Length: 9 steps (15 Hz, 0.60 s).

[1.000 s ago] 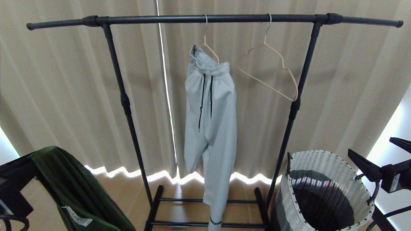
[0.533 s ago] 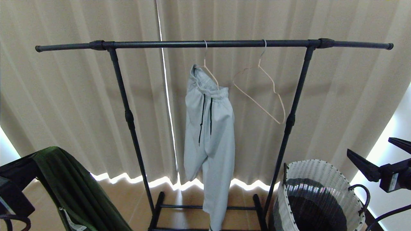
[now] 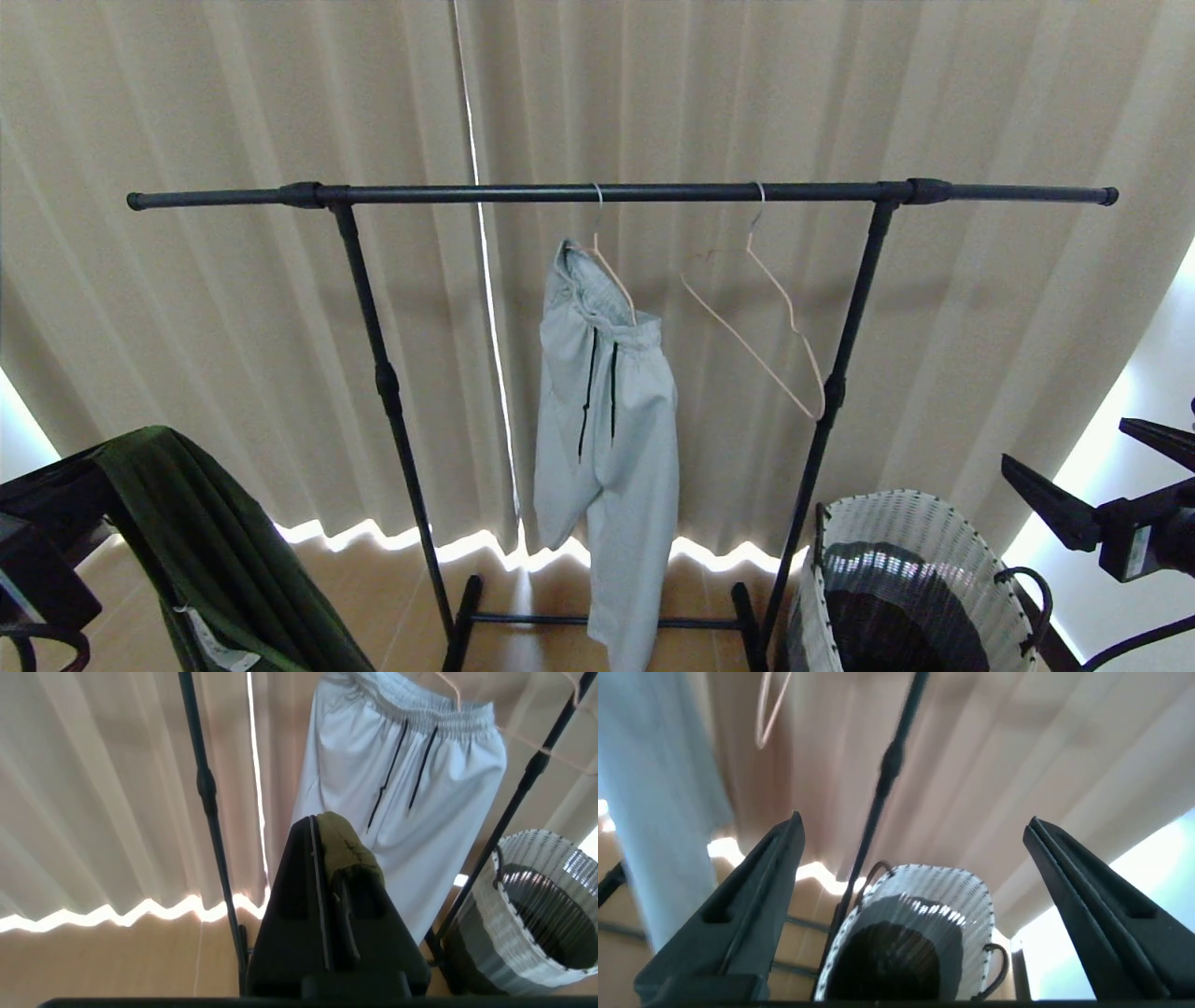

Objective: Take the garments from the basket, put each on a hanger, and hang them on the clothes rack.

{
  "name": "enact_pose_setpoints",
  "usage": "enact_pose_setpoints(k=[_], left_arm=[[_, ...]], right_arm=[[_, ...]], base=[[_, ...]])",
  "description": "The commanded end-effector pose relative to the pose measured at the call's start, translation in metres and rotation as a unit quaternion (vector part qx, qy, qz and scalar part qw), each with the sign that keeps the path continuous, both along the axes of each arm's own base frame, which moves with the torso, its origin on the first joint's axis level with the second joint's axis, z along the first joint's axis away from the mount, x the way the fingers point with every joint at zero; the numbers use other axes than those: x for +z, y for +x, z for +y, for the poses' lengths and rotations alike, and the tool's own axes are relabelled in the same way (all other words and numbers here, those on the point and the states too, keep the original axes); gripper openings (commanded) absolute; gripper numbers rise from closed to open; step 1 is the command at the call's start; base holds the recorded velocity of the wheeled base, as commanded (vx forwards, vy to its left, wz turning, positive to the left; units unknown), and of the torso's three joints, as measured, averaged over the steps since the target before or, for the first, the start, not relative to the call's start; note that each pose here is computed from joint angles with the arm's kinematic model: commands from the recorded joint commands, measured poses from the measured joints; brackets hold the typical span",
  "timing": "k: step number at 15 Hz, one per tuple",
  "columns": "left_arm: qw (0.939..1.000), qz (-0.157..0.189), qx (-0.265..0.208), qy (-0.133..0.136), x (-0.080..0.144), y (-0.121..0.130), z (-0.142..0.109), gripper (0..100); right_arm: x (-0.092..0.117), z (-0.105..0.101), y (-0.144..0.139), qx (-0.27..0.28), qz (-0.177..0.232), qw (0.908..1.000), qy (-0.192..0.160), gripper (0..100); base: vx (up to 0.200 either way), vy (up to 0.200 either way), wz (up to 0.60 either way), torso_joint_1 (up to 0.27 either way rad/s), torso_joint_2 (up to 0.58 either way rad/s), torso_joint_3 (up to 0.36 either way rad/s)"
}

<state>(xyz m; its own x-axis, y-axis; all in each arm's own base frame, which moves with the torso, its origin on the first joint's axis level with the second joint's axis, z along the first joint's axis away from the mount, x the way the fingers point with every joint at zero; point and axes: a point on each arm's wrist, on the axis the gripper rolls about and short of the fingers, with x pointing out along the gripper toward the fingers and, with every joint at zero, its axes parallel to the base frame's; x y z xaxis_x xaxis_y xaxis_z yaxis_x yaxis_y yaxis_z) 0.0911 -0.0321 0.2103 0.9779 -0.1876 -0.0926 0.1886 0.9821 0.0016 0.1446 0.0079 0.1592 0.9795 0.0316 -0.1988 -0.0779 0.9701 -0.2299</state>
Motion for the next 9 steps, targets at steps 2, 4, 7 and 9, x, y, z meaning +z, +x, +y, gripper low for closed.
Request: enact_pose_setpoints(k=[2, 4, 7, 9], left_arm=[[1.0000, 0.002, 0.000, 0.001, -0.001, 0.001, 0.000, 0], [1.0000, 0.002, 0.000, 0.001, 0.000, 0.001, 0.000, 0], [1.0000, 0.001, 0.001, 0.000, 0.000, 0.000, 0.000, 0], [1.0000, 0.002, 0.001, 0.000, 0.000, 0.001, 0.000, 0]], right_arm=[[-0.008, 0.001, -0.005, 0.004, 0.013, 0.9999, -0.004, 100], [-0.009, 0.001, -0.011, 0.005, 0.009, 0.9999, -0.005, 100], [-0.012, 0.010, -0.024, 0.045, 0.003, 0.9990, -0.002, 100], [-0.011, 0.012, -0.026, 0.055, -0.003, 0.9985, -0.002, 100]], base=[[0.000, 0.000, 0.00, 0.051, -0.12, -0.066], [0.000, 0.000, 0.00, 0.000, 0.00, 0.000], [0.000, 0.000, 0.00, 0.000, 0.00, 0.000], [0.000, 0.000, 0.00, 0.000, 0.00, 0.000]])
